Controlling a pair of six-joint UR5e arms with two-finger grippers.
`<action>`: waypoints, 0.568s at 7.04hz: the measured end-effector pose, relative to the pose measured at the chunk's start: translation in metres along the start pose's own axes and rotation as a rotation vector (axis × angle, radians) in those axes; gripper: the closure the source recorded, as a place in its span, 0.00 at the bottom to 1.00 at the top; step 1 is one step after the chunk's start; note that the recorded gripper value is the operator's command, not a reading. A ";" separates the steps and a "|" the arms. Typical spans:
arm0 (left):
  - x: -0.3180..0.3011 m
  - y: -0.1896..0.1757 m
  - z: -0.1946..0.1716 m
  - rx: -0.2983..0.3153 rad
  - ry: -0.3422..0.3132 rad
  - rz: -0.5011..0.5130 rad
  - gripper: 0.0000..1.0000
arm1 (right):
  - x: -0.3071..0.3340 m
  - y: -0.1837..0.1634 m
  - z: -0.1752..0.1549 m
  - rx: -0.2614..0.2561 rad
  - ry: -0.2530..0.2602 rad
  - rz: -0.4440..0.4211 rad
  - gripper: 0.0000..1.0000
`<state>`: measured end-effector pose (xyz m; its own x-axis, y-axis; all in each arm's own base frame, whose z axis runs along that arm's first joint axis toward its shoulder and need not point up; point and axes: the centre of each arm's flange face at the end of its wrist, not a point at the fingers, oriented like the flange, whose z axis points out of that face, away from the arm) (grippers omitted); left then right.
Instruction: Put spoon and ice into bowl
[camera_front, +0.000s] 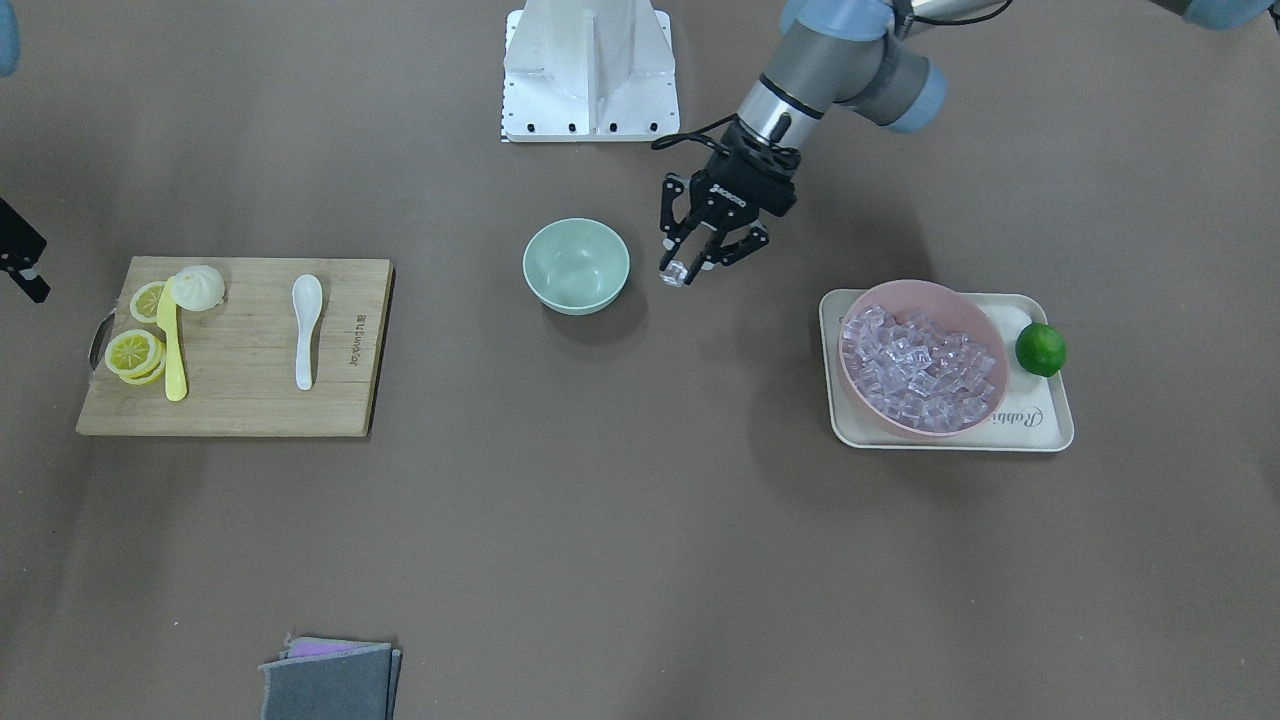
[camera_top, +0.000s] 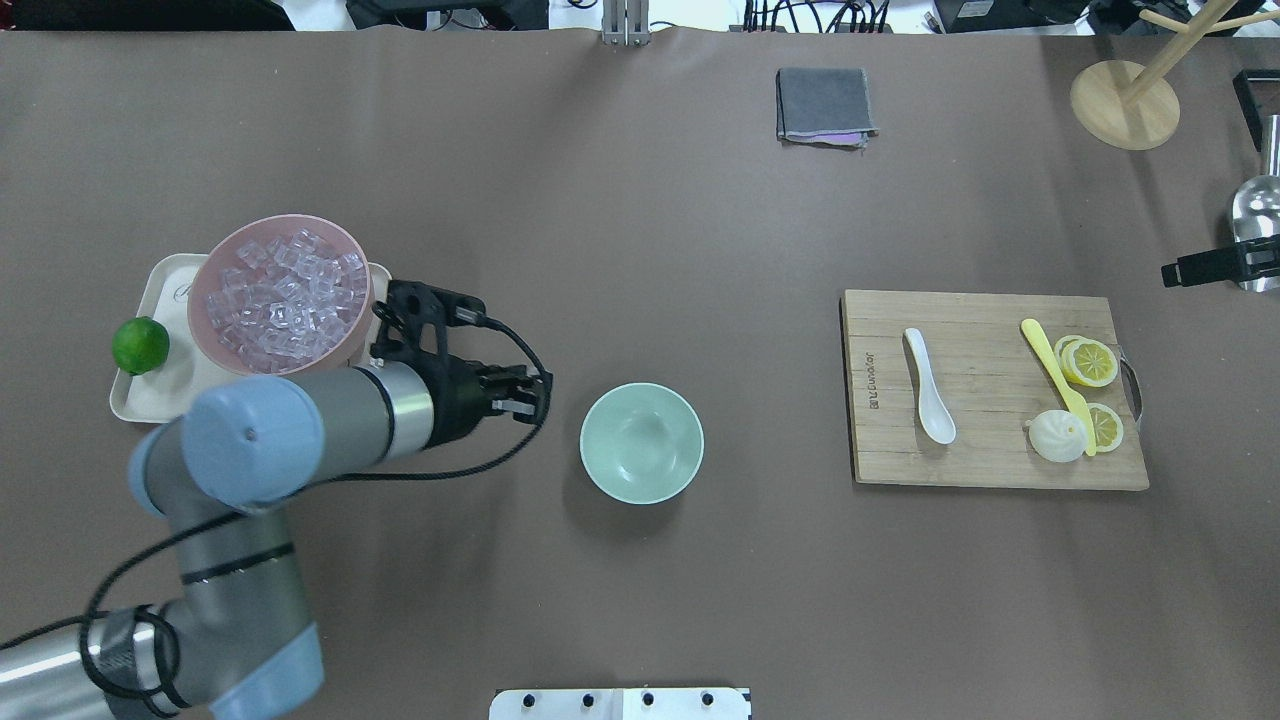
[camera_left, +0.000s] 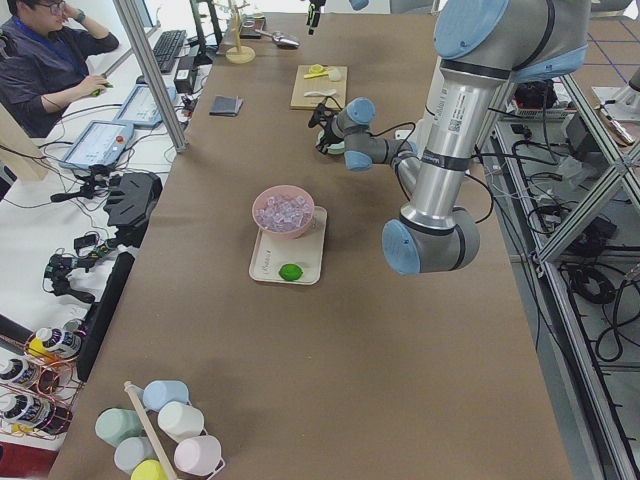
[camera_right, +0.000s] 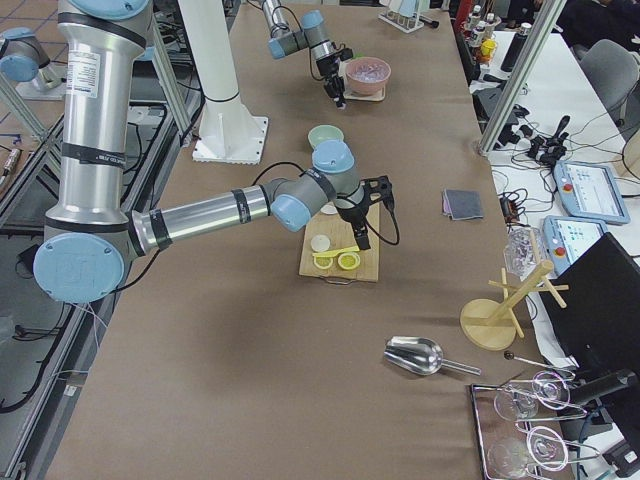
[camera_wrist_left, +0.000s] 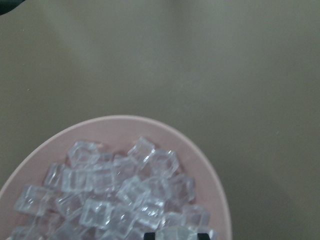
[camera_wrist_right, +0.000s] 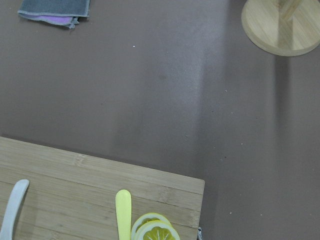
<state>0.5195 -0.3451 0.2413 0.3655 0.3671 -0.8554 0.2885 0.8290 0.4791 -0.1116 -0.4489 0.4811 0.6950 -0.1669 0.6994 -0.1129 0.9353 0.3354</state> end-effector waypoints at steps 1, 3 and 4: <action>0.034 0.020 0.017 0.009 0.011 -0.020 1.00 | -0.001 0.000 0.001 0.000 0.002 -0.002 0.00; 0.057 0.041 0.033 0.013 0.008 -0.028 0.57 | -0.001 0.000 0.002 0.003 0.009 -0.005 0.00; 0.056 0.046 0.039 0.009 -0.002 -0.026 0.16 | -0.002 0.001 0.003 0.002 0.009 -0.007 0.00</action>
<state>0.5875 -0.3028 0.2226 0.3593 0.3449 -0.8671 0.3056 0.8345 0.4585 -0.1155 -0.4488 0.4817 0.7021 -0.1709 0.6913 -0.1093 0.9334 0.3417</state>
